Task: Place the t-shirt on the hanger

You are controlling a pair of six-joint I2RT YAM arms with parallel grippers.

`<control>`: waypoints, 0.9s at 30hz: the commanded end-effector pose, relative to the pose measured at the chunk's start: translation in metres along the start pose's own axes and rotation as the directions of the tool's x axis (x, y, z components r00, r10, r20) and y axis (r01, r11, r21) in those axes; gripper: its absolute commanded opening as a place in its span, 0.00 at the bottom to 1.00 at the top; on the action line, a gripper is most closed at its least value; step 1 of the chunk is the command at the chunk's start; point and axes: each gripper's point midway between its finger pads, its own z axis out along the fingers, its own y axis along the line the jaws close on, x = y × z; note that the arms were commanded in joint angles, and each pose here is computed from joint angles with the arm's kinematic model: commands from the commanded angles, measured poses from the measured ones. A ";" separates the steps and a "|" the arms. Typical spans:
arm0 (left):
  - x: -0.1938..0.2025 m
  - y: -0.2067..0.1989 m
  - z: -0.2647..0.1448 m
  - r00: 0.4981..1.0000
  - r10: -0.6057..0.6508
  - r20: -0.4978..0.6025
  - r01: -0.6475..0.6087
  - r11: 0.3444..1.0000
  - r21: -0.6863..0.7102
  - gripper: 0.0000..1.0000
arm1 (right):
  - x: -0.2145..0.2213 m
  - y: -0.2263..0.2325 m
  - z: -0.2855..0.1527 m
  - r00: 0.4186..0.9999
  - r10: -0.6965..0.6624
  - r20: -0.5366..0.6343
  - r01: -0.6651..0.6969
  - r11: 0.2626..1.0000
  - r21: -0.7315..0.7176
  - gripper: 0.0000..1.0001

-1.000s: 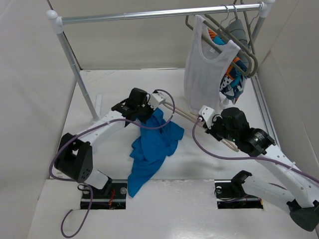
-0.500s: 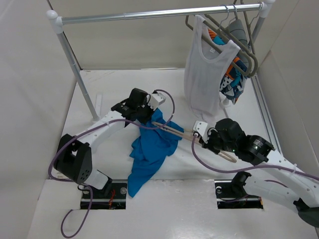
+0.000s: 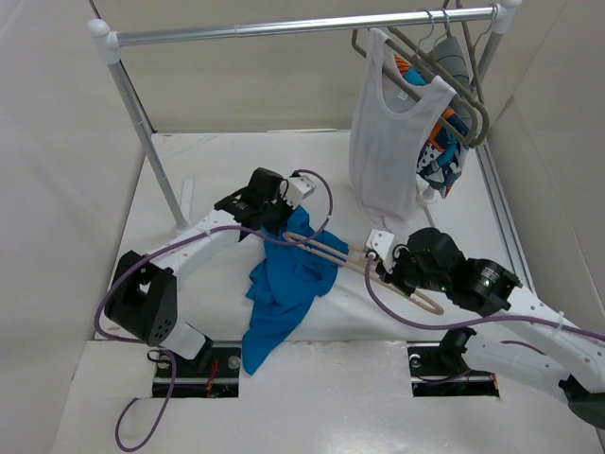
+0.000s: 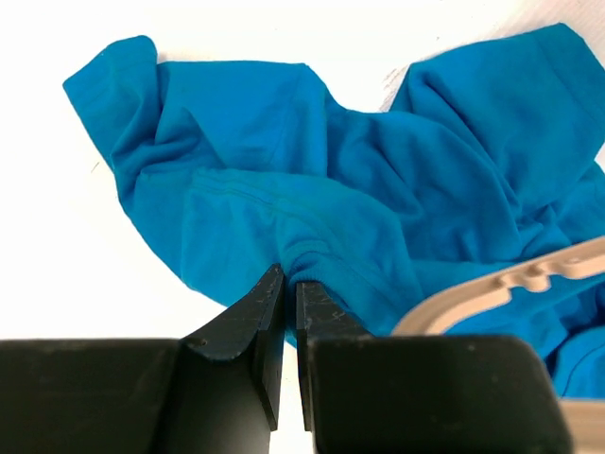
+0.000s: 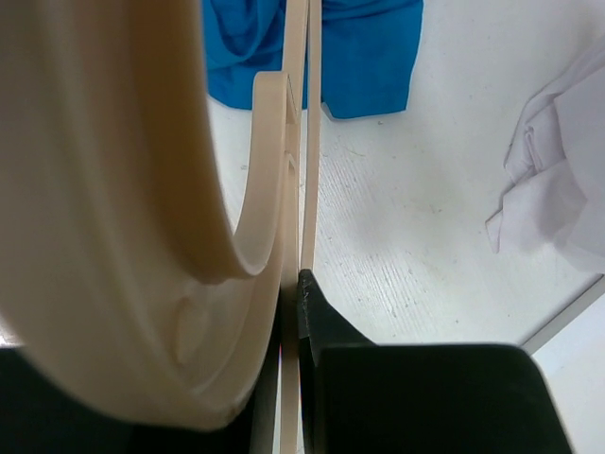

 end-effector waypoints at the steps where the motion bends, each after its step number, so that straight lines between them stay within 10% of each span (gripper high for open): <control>1: -0.014 0.004 -0.005 0.999 0.002 0.050 0.000 1.000 -0.022 0.03 | -0.022 -0.001 0.006 0.998 -0.002 0.068 0.002 1.000 -0.005 0.00; 15: -0.013 0.010 -0.004 0.998 0.021 0.051 -0.018 0.998 -0.054 0.03 | -0.069 -0.003 -0.019 0.983 -0.070 0.167 0.065 0.997 0.035 0.00; 27: -0.008 0.002 -0.011 0.999 0.019 0.040 -0.018 1.000 -0.018 0.10 | -0.030 -0.025 0.027 0.999 -0.039 0.004 0.037 0.984 0.174 0.00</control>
